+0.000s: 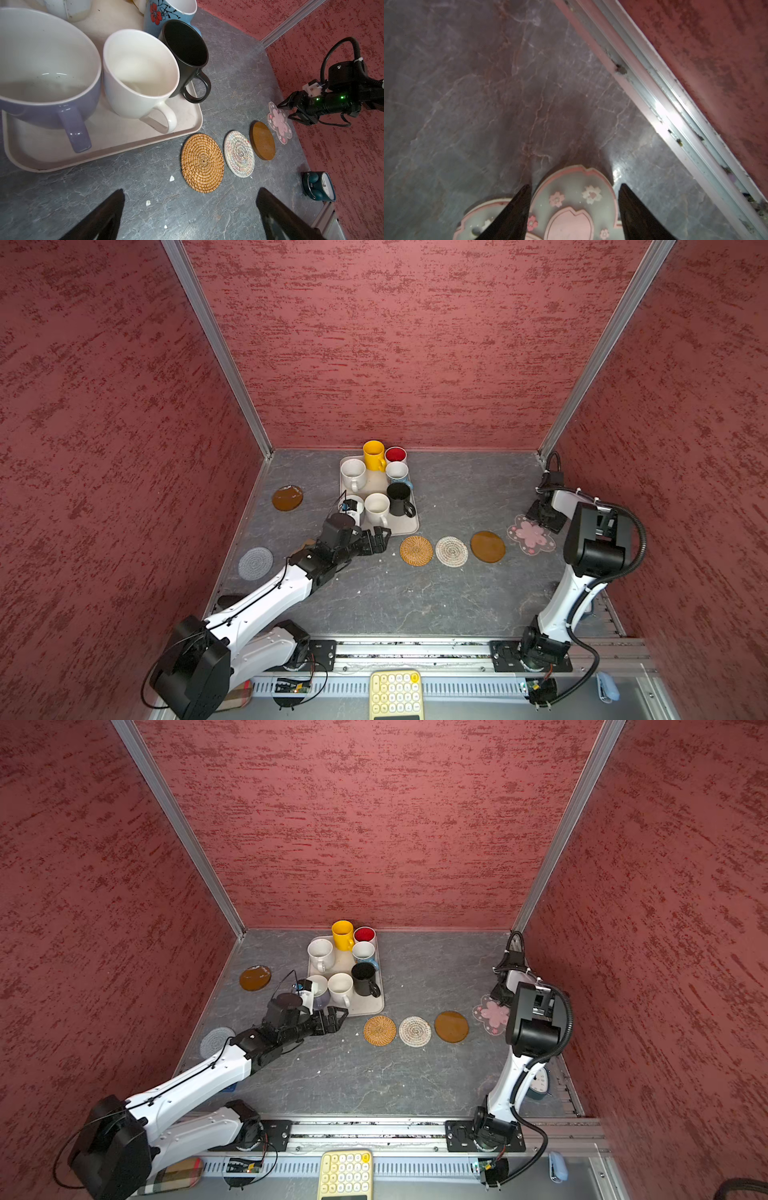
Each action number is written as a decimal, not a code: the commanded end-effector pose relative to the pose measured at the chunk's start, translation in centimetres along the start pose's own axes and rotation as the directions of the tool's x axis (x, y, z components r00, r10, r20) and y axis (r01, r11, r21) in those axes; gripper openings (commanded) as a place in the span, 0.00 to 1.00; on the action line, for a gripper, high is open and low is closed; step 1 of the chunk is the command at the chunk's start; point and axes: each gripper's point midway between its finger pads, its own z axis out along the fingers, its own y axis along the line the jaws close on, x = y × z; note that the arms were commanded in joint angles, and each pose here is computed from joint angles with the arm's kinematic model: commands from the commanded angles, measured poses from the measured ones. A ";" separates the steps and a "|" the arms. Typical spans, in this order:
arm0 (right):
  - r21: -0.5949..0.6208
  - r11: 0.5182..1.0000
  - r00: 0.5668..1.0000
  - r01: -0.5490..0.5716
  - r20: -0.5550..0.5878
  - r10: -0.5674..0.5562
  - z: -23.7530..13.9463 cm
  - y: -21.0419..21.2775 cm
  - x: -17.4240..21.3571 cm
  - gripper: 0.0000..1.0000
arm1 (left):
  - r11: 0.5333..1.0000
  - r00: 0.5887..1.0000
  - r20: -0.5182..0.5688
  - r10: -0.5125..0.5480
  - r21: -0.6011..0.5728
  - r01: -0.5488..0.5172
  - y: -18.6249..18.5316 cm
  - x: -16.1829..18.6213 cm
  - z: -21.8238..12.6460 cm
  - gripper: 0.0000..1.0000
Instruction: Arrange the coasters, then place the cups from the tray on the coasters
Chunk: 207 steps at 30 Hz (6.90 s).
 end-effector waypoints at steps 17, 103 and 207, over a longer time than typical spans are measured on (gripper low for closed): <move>-0.069 0.998 0.998 -0.006 -0.070 0.001 -1.3 0.9 4.7 0.64 | 1.000 1.000 0.028 0.004 0.015 -0.004 0.4 0.5 -1.8 0.99; -0.925 -0.044 0.925 0.377 0.374 0.068 -33.7 23.1 17.8 0.70 | 0.647 0.832 -0.235 -0.503 -0.740 0.182 27.3 0.3 -6.5 0.82; -0.878 0.103 0.883 0.468 0.468 -0.027 -34.9 16.9 20.6 0.71 | 0.874 0.911 -0.317 -0.262 -0.477 0.085 15.4 2.9 1.6 0.90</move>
